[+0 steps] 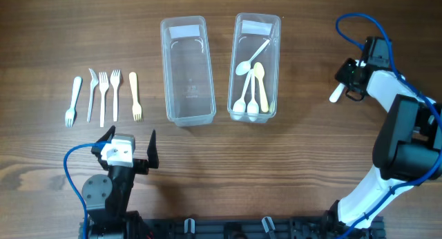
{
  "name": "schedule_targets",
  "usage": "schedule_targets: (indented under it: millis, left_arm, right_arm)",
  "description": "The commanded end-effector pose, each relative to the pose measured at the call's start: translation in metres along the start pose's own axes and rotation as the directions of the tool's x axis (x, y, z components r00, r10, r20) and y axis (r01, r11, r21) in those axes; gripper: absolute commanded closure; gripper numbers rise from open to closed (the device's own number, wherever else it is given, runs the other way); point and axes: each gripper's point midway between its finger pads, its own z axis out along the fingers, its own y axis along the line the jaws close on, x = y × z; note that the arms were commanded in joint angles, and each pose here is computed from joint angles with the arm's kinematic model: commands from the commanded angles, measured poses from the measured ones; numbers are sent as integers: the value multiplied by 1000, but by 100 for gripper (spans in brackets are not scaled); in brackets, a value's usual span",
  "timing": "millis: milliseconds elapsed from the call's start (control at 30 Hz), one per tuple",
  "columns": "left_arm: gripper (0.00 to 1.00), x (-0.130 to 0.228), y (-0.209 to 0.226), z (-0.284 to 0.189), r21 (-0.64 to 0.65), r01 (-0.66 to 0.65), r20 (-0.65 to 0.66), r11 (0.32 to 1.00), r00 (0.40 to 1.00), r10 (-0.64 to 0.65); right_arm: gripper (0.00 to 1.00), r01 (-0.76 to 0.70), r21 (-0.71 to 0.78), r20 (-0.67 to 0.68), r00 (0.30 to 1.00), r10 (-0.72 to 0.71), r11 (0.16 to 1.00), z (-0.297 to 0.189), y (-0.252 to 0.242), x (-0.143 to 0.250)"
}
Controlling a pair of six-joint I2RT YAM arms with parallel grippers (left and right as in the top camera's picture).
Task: Pack container
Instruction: 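Place the white spoon into the right container and release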
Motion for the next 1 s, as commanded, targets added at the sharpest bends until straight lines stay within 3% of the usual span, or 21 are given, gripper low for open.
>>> schedule_targets:
  millis: [0, 200, 333, 433, 633, 767, 833, 867, 933, 967]
  left_arm:
    - [0, 1, -4, 0, 23, -18, 5, 1000, 1000, 18]
    - [0, 1, -4, 0, 23, -18, 5, 1000, 1000, 18]
    - [0, 1, -4, 0, 24, -18, 5, 1000, 1000, 18]
    - [0, 1, -4, 0, 24, -18, 5, 1000, 1000, 18]
    - [0, 1, -4, 0, 23, -18, 5, 1000, 1000, 18]
    - [0, 1, -4, 0, 24, -18, 5, 1000, 1000, 18]
    - [0, 1, -4, 0, 23, -18, 5, 1000, 1000, 18]
    - [0, 1, -4, 0, 23, -18, 5, 1000, 1000, 18]
    - [0, 1, -4, 0, 23, -18, 5, 1000, 1000, 18]
    - [0, 1, -4, 0, 24, -18, 5, 1000, 1000, 18]
  right_arm:
    - [96, -4, -44, -7, 1000, 3, 999, -22, 9, 0]
    - [96, 56, -287, 261, 965, 22, 956, -158, 56, -61]
    - [96, 107, -484, 302, 952, 51, 868, -233, 97, -54]
    - [96, 157, -529, 279, 960, -4, 834, -242, 129, -31]
    - [96, 299, -601, 197, 954, -226, 741, -215, 218, 47]
    - [95, 348, -558, 158, 936, -315, 753, -175, 246, 87]
    - [86, 355, -557, 136, 931, -339, 751, -162, 251, 99]
    - [62, 356, -555, 127, 929, -347, 752, -157, 253, 103]
    - [39, 360, -555, 131, 928, -349, 750, -155, 254, 103]
    - [10, 377, -559, 159, 923, -350, 739, -161, 255, 98]
